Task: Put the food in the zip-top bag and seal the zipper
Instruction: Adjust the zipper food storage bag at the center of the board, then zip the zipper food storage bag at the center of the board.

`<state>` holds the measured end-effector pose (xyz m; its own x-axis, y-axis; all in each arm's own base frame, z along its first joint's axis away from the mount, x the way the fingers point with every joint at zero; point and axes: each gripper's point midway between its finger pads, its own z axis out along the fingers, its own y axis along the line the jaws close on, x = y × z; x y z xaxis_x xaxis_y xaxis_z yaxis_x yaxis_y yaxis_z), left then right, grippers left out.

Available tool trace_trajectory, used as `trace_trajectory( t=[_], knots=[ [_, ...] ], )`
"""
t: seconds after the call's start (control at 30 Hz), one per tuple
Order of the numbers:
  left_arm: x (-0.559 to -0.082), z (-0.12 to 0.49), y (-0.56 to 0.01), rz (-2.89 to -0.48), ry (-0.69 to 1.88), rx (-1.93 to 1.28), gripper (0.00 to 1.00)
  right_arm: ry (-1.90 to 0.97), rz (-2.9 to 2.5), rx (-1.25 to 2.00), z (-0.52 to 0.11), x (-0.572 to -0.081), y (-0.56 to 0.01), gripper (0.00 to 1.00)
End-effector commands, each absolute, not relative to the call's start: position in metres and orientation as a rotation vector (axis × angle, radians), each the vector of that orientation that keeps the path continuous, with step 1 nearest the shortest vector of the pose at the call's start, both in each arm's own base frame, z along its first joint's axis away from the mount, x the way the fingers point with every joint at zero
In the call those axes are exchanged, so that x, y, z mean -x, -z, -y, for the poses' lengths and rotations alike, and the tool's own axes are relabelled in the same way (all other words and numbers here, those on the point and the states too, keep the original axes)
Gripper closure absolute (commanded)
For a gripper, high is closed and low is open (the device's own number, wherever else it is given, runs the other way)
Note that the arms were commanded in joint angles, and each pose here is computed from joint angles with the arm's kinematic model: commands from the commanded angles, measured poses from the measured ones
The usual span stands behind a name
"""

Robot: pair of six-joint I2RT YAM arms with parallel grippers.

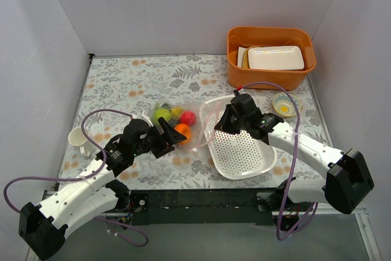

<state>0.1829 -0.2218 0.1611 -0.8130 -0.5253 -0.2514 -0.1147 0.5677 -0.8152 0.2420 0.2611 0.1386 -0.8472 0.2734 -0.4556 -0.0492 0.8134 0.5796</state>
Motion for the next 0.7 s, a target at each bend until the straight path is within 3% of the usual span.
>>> trace_trajectory(
  t=[0.0, 0.17, 0.67],
  knots=[
    [-0.17, 0.227, -0.159, -2.386, 1.224, 0.553, 0.2, -0.803, -2.439, -0.181, -0.26, -0.246, -0.145, 0.92],
    [-0.165, 0.232, -0.154, -2.425, 1.23, 0.524, 0.16, -0.798, -2.431, -0.189, -0.259, -0.249, -0.147, 0.92],
    [-0.149, 0.26, -0.161, -2.397, 1.384, 0.636, 0.15, -0.786, -2.393, -0.201, -0.253, -0.249, -0.153, 0.92]
  ],
)
